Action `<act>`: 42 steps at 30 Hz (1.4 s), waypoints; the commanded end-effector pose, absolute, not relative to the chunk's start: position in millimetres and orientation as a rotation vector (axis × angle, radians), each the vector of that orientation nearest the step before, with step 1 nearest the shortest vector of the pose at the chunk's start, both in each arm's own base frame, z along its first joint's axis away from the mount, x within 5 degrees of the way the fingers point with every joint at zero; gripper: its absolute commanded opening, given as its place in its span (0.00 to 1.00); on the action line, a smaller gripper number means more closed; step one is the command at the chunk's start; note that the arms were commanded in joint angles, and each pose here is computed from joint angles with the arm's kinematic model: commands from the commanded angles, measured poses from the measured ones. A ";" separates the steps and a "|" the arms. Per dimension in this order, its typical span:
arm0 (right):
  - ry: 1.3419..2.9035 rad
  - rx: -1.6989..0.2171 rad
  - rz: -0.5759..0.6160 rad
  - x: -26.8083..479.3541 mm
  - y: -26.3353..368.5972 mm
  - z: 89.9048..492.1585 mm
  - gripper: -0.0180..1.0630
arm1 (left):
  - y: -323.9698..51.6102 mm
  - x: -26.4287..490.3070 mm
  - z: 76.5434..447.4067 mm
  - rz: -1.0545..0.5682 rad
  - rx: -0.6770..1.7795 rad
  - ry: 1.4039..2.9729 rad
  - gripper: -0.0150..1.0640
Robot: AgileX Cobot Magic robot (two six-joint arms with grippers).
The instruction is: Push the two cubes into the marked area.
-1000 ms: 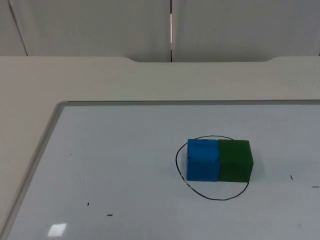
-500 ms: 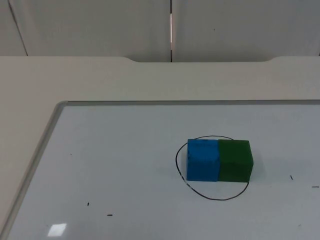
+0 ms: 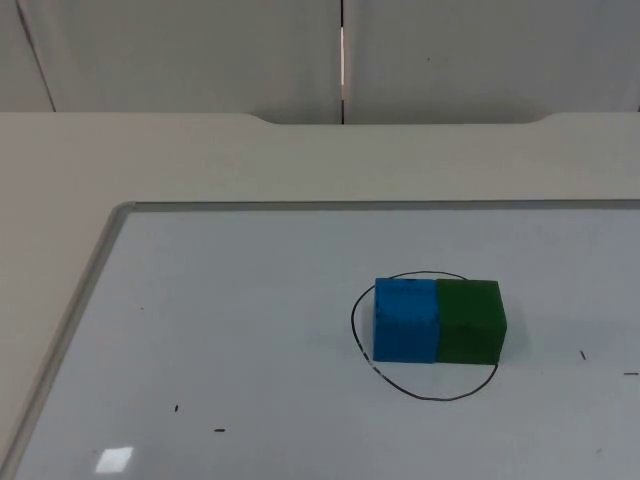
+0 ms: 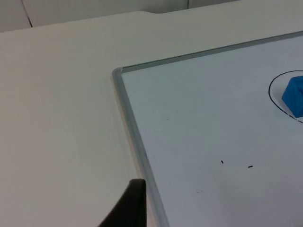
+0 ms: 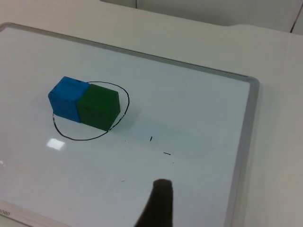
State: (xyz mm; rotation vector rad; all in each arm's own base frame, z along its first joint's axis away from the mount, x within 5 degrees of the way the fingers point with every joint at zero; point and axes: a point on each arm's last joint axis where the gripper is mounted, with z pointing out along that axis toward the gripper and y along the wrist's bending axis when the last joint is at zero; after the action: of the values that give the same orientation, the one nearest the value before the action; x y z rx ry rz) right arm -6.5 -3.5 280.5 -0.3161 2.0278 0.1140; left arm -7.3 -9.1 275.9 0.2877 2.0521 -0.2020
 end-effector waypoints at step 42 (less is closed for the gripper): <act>2.032 -0.259 0.143 -6.7 -3.9 280.2 0.99 | -8.8 -6.9 275.3 -0.200 0.274 2.044 0.99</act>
State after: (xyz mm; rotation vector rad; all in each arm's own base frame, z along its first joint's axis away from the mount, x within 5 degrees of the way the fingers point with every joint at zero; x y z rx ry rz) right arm -6.5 -3.5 280.5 -0.2638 2.0365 0.1461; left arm -7.3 -9.1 275.9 0.2877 2.0521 -0.2020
